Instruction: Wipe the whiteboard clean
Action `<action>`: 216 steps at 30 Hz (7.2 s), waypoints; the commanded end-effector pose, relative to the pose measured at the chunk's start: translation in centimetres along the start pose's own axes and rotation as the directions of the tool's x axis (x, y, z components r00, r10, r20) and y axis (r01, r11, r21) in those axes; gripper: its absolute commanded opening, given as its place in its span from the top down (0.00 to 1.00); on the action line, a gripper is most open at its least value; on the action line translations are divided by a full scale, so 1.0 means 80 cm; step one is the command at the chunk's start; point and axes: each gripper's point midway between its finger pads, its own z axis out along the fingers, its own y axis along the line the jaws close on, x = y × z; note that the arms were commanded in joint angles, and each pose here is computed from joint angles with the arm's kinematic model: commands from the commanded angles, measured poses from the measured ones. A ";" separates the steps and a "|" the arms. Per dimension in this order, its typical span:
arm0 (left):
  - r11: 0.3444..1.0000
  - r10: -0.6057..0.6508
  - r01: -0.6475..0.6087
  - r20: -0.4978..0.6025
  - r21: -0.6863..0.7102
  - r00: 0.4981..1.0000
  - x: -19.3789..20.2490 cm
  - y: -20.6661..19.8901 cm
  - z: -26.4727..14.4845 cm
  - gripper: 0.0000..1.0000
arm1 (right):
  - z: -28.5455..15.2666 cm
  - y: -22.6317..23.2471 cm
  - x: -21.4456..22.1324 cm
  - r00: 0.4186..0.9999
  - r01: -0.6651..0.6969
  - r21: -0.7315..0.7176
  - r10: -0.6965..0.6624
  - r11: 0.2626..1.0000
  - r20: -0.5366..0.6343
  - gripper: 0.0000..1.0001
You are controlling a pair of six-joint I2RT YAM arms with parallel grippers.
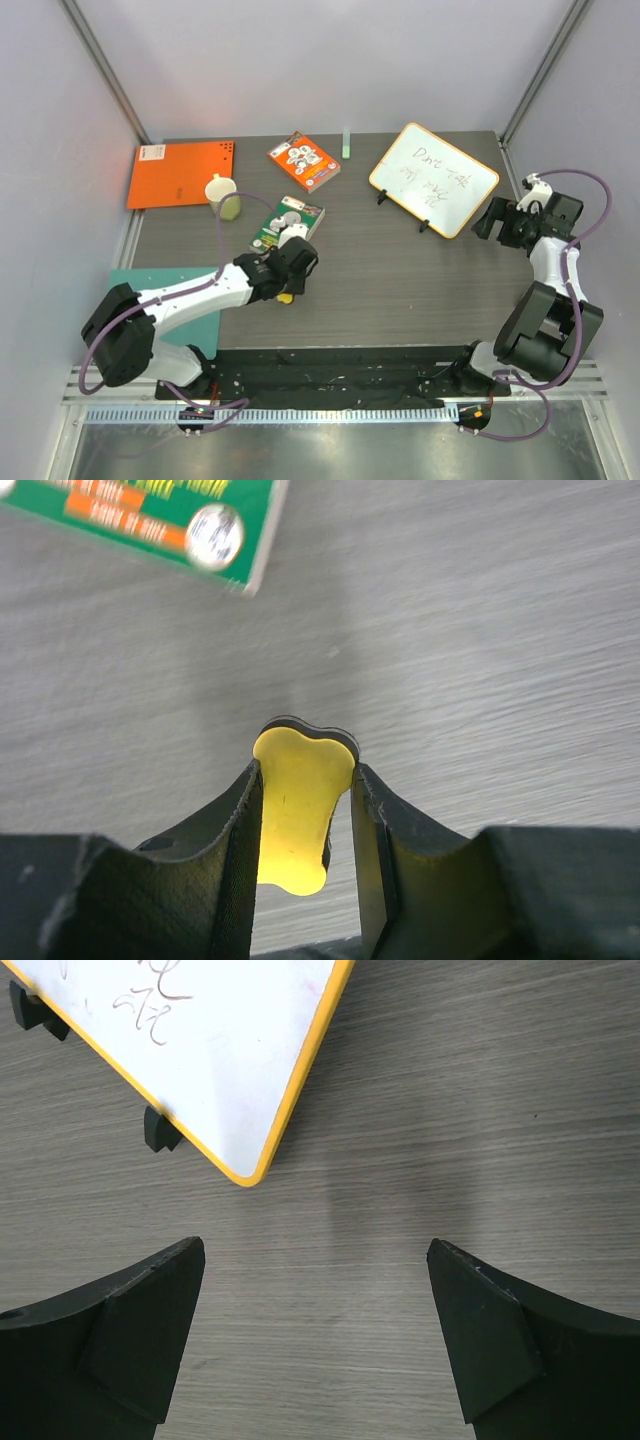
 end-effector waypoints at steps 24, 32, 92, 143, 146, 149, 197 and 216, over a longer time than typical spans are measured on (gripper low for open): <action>0.905 0.083 -0.184 0.264 0.384 0.961 -0.307 -0.254 0.052 1.00 | 0.059 -0.054 -0.142 0.984 -0.013 -0.191 0.047 0.981 0.170 0.08; 0.889 -0.016 -0.113 0.275 0.444 0.961 -0.358 -0.263 0.095 1.00 | 0.081 -0.048 -0.156 0.980 -0.010 -0.313 0.072 0.950 0.187 0.10; 0.822 -0.120 -0.107 0.354 0.559 0.927 -0.379 -0.269 0.100 1.00 | 0.114 0.032 -0.015 0.962 0.142 -0.597 -0.252 0.789 -0.105 0.99; 0.931 -0.315 0.064 0.705 0.358 0.635 -0.372 -0.349 0.171 1.00 | 0.110 0.068 -0.032 0.955 0.122 -0.607 -0.259 0.785 -0.142 0.99; 0.936 -0.331 0.116 0.716 0.333 0.615 -0.392 -0.313 0.179 1.00 | 0.109 0.068 -0.029 0.954 0.127 -0.606 -0.265 0.785 -0.144 0.99; 0.934 -0.345 0.140 0.726 0.329 0.594 -0.410 -0.293 0.185 1.00 | 0.108 0.066 -0.026 0.950 0.138 -0.602 -0.276 0.786 -0.143 0.99; 0.878 -0.426 0.056 0.725 0.475 0.540 -0.426 -0.319 0.210 1.00 | 0.100 0.065 -0.015 0.941 0.153 -0.599 -0.301 0.786 -0.154 0.99; 0.807 -0.366 -0.151 0.684 0.571 0.631 -0.324 -0.465 0.131 1.00 | 0.095 0.072 -0.021 0.945 0.149 -0.611 -0.293 0.778 -0.142 0.99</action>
